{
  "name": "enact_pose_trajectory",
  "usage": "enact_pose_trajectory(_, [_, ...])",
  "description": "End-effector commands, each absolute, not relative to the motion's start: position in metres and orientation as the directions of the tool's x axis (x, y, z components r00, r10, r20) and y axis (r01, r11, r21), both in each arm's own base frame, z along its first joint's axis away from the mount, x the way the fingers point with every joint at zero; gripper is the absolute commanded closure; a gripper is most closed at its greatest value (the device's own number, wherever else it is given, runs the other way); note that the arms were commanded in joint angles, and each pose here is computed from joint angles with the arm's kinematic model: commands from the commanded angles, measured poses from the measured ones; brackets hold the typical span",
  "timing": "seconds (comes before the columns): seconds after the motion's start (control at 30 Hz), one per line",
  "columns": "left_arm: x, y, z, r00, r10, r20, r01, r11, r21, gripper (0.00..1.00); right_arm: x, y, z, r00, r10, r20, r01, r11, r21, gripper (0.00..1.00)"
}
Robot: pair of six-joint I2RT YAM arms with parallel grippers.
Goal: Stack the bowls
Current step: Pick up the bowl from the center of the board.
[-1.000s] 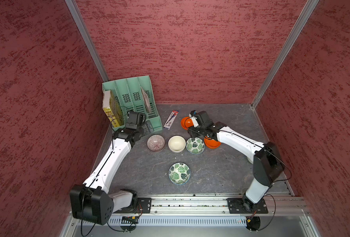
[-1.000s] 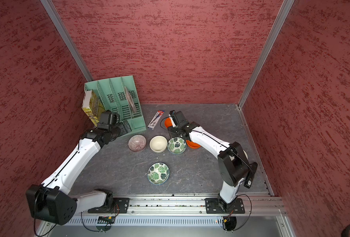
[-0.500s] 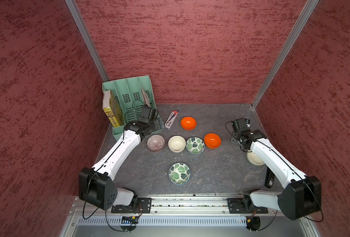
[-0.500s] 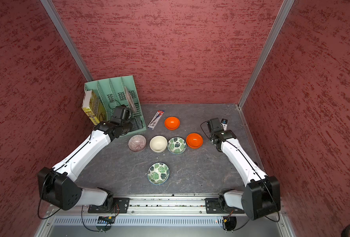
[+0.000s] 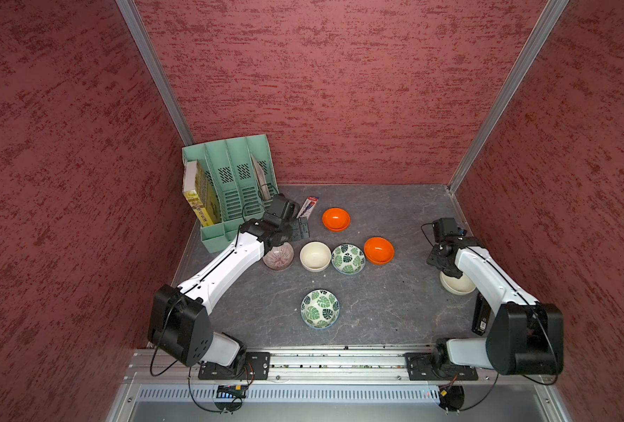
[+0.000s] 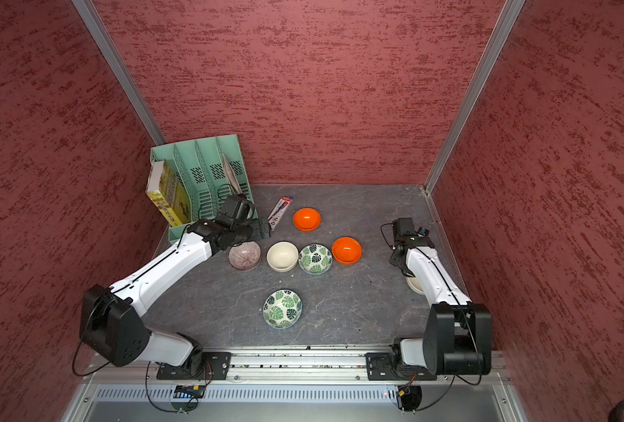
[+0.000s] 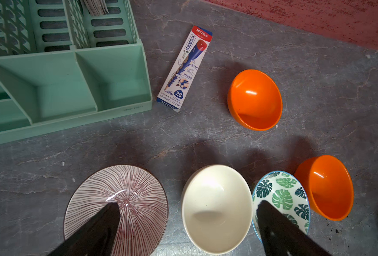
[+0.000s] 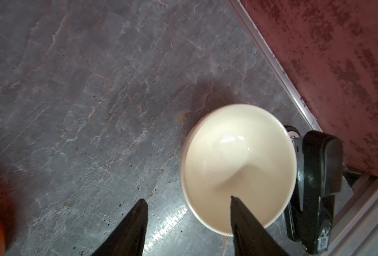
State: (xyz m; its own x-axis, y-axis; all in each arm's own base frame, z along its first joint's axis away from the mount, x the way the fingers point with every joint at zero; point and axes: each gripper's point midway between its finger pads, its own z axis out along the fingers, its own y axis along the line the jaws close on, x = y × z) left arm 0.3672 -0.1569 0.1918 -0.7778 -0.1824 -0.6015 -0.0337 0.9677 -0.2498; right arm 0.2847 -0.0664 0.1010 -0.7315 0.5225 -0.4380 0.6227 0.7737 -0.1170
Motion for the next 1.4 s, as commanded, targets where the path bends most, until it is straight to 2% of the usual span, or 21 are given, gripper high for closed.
enact_pose_trajectory(0.0, [0.370,-0.162,0.208,-0.757,-0.169,-0.631,-0.001,0.966,-0.257,0.00,0.298,-0.062,0.090,-0.740,0.515,-0.434,0.601,0.795,-0.082,0.41])
enact_pose_trajectory(0.4, [0.369,-0.156,0.213,-0.748,-0.170,-0.642,-0.020,0.972,-0.235,0.00,0.312,-0.064,0.057,-0.789,0.476,-0.390,0.553,0.826,-0.111,0.56])
enact_pose_trajectory(0.63, [0.369,-0.154,0.220,-0.740,-0.176,-0.649,-0.026,0.972,-0.233,0.00,0.309,-0.065,0.048,-0.795,0.474,-0.378,0.546,0.831,-0.106,0.71])
enact_pose_trajectory(0.83, [0.367,-0.154,0.220,-0.742,-0.178,-0.646,-0.028,0.972,-0.235,0.00,0.310,-0.062,0.047,-0.801,0.466,-0.376,0.530,0.844,-0.084,0.99])
enact_pose_trajectory(1.07, [0.365,-0.151,0.222,-0.737,-0.180,-0.652,-0.035,0.973,-0.228,0.00,0.317,-0.048,0.070,-0.820,0.403,-0.406,0.470,0.880,-0.075,1.00])
enact_pose_trajectory(1.13, [0.366,-0.146,0.224,-0.733,-0.181,-0.655,-0.045,0.975,-0.219,0.00,0.324,-0.031,0.089,-0.841,0.328,-0.431,0.404,0.910,-0.095,1.00])
enact_pose_trajectory(1.37, [0.370,-0.115,0.230,-0.730,-0.253,-0.635,-0.119,0.962,-0.247,0.00,0.350,0.080,0.168,-0.856,-0.038,-0.516,0.076,0.977,-0.198,1.00])
